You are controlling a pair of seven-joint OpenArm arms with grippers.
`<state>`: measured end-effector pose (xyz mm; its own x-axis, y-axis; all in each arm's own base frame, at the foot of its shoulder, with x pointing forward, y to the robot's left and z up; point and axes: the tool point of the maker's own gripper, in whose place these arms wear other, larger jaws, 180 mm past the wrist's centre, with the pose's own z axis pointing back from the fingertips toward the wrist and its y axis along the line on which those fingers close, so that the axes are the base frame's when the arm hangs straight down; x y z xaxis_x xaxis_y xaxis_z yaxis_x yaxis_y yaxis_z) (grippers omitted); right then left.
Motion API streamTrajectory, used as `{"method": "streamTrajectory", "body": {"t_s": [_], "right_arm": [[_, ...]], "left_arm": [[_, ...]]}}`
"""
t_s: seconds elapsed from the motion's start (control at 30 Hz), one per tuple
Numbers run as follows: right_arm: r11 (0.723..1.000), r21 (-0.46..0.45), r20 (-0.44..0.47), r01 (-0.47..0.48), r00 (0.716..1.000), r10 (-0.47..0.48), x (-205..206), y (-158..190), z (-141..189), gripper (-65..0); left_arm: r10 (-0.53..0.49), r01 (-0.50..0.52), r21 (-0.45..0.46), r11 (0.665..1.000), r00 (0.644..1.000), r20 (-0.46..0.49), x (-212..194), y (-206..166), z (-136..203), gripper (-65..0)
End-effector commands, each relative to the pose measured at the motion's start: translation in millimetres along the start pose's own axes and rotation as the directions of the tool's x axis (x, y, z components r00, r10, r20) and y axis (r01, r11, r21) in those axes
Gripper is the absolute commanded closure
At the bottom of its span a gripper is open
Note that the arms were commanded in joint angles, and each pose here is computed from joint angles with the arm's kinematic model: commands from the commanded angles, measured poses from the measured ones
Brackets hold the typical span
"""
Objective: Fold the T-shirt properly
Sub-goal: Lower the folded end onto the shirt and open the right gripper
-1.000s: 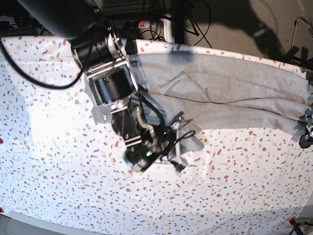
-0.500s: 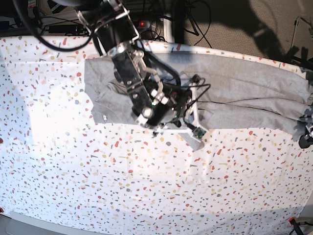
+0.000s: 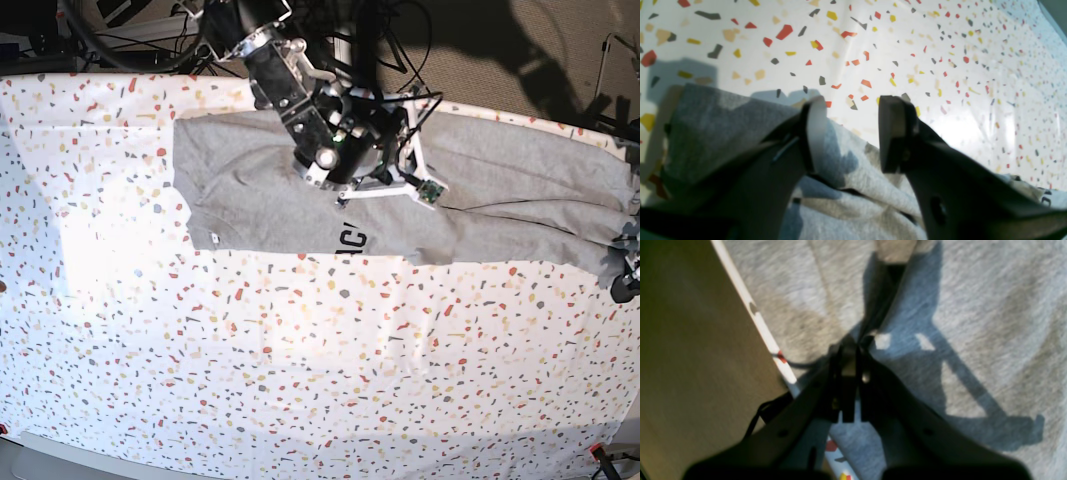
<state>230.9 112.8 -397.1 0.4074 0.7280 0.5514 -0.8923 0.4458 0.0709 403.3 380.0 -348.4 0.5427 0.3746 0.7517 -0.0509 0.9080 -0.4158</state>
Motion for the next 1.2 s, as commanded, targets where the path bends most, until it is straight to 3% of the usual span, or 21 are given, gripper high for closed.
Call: {"method": "streamTrajectory", "body": {"t_s": [0.0, 0.17, 0.33, 0.47, 0.57, 0.73, 0.9, 1.03, 1.17], "right_arm": [[1.000, -0.013, 0.054, -0.016, 0.998, 0.017, 19, -3, 7, 0.0], [1.000, -0.015, 0.076, -0.018, 0.997, 0.019, 25, -3, 12, 0.0], [0.998, 0.057, 0.067, 0.002, 0.998, -0.006, 25, 9, 18, -0.7], [0.998, 0.060, 0.096, 0.000, 0.995, -0.006, 30, 3, 22, -23.4], [0.999, 0.024, 0.123, 0.038, 0.992, -0.041, 33, -16, 29, -31.4], [0.990, -0.018, 0.169, 0.142, 0.976, -0.137, 25, -66, 50, -31.7], [0.961, -0.045, 0.185, 0.273, 0.948, -0.260, -10, -112, 78, -31.7], [0.943, -0.022, 0.189, 0.332, 0.928, -0.322, -33, -126, 94, -31.7], [0.929, 0.024, 0.232, 0.370, 0.901, -0.365, -33, -130, 104, -31.7]], "left_arm": [[-0.023, 0.023, -0.006, 1.000, 0.998, 0.064, 29, 0, 7, -25.4], [-0.023, 0.023, -0.006, 1.000, 0.998, 0.064, 29, 0, 7, -25.4], [-0.023, 0.023, -0.006, 1.000, 0.998, 0.058, 28, 0, 7, -25.4], [-0.023, 0.024, -0.006, 1.000, 0.999, 0.041, 25, 0, 8, -25.4], [-0.026, 0.026, -0.002, 1.000, 0.999, 0.036, 25, 2, 9, -25.4], [-0.044, 0.043, 0.025, 0.999, 0.998, 0.038, 34, 12, 19, -25.4], [-0.080, 0.080, 0.081, 0.994, 0.997, -0.004, 35, 33, 36, -25.4], [-0.153, 0.157, 0.146, 0.977, 0.987, -0.037, 11, 51, 40, -25.4], [-0.154, 0.157, 0.158, 0.975, 0.988, -0.032, -4, 58, 44, -25.4]]}}
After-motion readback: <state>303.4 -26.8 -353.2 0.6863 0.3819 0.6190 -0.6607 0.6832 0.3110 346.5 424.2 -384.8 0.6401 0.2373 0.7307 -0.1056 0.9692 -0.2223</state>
